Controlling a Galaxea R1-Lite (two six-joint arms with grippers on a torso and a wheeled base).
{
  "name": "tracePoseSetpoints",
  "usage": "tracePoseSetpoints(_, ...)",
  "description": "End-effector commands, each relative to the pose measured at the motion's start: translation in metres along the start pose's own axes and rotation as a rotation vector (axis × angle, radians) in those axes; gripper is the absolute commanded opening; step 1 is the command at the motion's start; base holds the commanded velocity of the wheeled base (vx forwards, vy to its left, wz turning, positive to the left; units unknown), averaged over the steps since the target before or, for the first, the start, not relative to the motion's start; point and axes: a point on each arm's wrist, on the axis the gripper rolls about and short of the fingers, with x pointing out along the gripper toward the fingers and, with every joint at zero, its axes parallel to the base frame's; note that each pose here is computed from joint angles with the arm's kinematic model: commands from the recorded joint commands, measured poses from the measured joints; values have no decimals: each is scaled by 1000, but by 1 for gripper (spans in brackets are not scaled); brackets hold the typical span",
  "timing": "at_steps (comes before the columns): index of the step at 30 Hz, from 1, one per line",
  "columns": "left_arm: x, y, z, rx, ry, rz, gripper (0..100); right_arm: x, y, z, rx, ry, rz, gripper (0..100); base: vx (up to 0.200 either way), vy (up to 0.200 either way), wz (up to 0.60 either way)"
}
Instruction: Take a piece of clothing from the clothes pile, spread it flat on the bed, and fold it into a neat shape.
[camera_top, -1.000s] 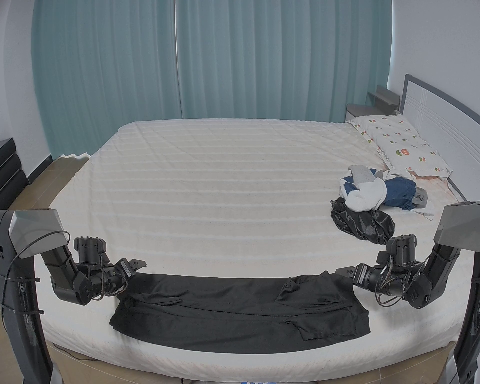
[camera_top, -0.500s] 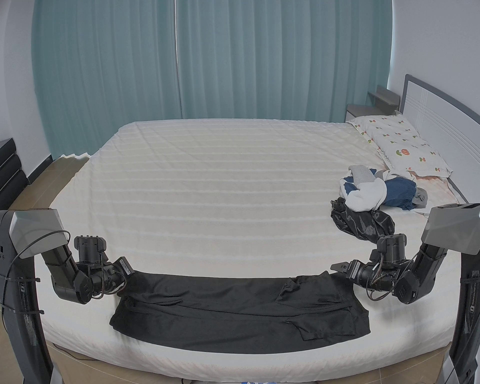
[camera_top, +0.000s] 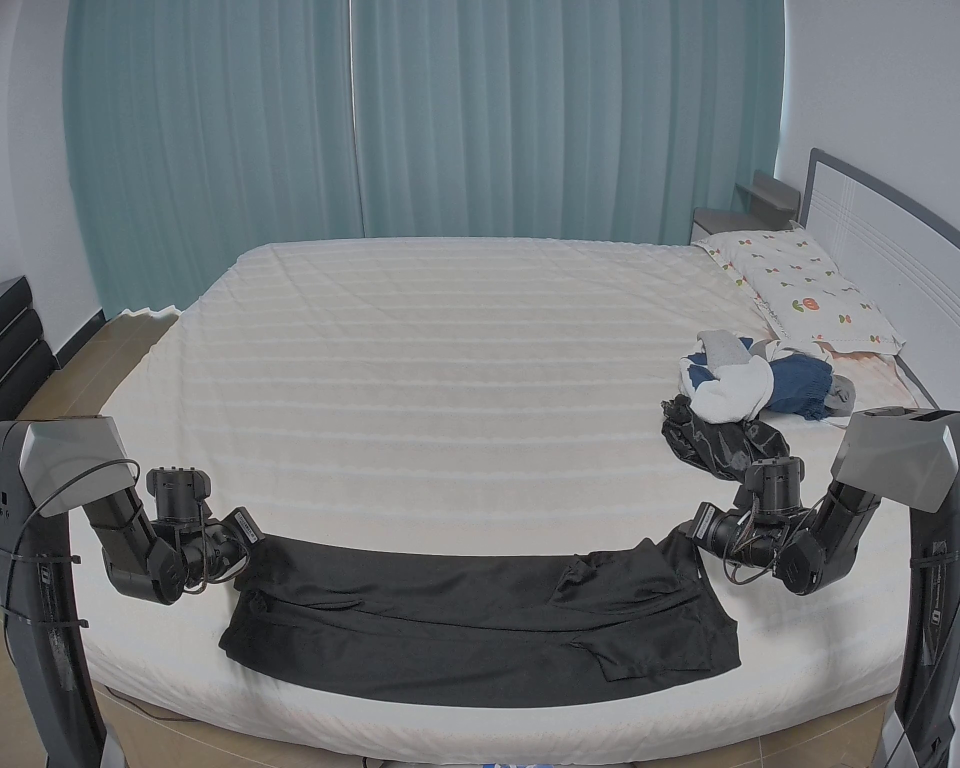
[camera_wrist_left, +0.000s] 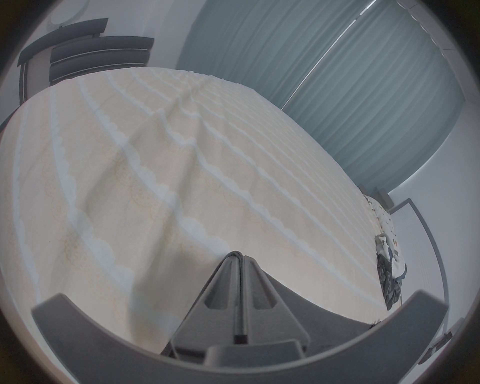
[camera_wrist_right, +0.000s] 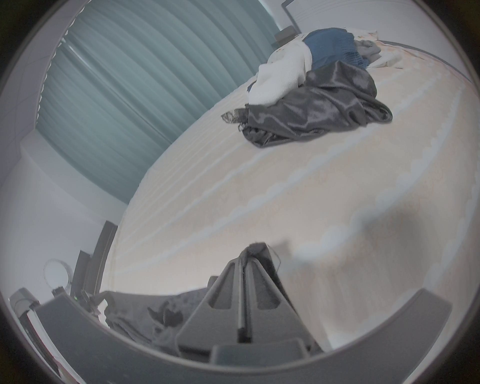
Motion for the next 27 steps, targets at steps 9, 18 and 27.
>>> tracePoseSetpoints(9, 8, 8, 6, -30, -22, 20, 0, 7, 3, 15, 18, -68, 6, 0, 0, 0, 0)
tracePoseSetpoints(18, 10, 9, 5, -30, -19, 23, 0, 14, -3, 8, 21, -48, -7, 100, 0, 0, 0)
tracePoseSetpoints(27, 3, 7, 13, -39, -47, 14, 100, -4, 6, 16, 18, -79, 14, 100, 0, 0, 0)
